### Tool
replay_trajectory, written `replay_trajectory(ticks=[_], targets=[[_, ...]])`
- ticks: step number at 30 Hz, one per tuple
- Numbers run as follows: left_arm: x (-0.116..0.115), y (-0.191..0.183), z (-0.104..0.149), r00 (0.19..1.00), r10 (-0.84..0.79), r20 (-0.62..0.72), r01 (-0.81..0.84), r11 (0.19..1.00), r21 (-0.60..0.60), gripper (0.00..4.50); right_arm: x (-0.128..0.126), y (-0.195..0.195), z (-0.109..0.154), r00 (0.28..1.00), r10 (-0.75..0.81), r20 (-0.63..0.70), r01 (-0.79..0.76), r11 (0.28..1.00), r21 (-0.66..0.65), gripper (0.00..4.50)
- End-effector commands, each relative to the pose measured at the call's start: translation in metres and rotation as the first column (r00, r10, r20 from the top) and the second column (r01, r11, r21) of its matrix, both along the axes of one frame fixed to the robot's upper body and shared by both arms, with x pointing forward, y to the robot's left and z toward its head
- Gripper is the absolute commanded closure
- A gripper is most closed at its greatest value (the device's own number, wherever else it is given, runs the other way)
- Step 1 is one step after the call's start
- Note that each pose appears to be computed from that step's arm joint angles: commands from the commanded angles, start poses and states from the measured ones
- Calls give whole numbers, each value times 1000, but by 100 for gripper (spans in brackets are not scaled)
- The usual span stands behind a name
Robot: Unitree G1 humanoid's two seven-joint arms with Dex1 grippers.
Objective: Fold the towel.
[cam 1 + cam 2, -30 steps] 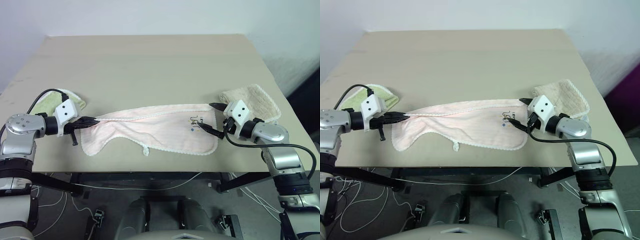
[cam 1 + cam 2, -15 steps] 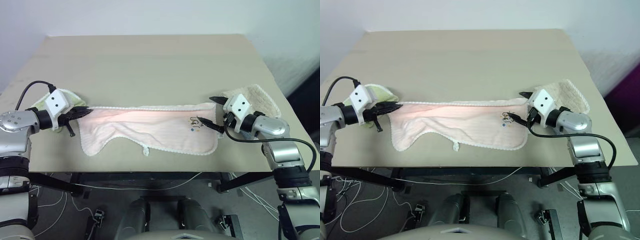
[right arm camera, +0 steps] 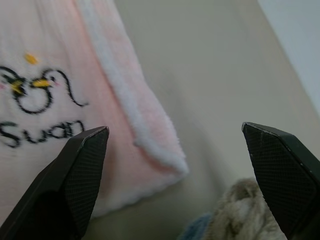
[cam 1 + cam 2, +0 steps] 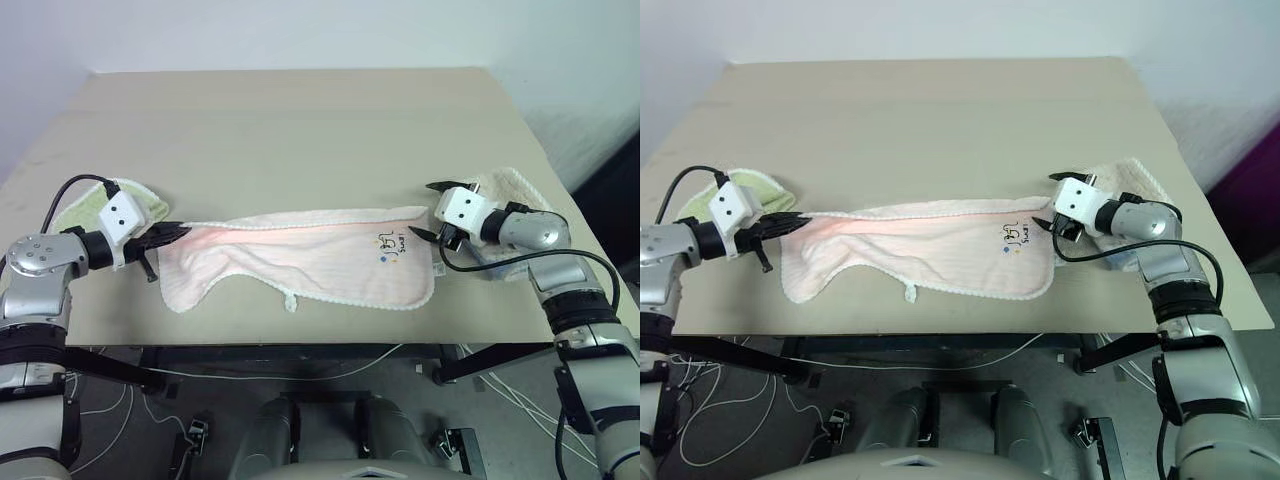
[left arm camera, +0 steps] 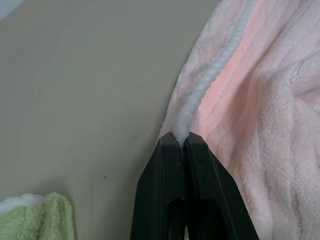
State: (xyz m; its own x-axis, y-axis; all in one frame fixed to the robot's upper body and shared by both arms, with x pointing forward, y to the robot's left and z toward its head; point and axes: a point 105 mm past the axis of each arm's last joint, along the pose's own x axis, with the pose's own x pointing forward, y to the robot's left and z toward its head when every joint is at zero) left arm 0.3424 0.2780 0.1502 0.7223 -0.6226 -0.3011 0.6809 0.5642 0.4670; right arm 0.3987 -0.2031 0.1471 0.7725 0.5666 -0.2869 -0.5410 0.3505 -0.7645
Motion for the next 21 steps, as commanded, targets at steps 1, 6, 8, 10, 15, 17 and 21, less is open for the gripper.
replay_trajectory(ticks=[1, 6, 8, 10, 15, 17, 21], targets=[[-2, 1, 12, 999, 1, 45, -1, 1000, -11, 449, 5, 7, 13, 996, 27, 90, -25, 999, -29, 19], [-5, 2, 9, 999, -2, 32, 2, 1000, -10, 450, 4, 13, 12, 993, 59, 102, -56, 998, -31, 165], [-5, 2, 8, 1000, -1, 30, 1, 1000, -11, 450, 3, 14, 12, 992, 68, 106, -64, 997, -41, 235], [-5, 1, 8, 1000, -2, 28, 2, 1000, -12, 450, 3, 15, 12, 992, 73, 107, -70, 997, -39, 307], [-5, 1, 6, 1000, -4, 24, 4, 1000, -13, 450, 2, 15, 14, 992, 77, 104, -74, 997, -34, 446], [-5, 0, 6, 1000, -5, 22, 6, 1000, -13, 450, 1, 16, 17, 992, 78, 104, -77, 997, -14, 446], [-4, 0, 6, 1000, -5, 24, 5, 1000, -15, 450, 1, 16, 20, 991, 74, 116, -72, 997, -20, 446]])
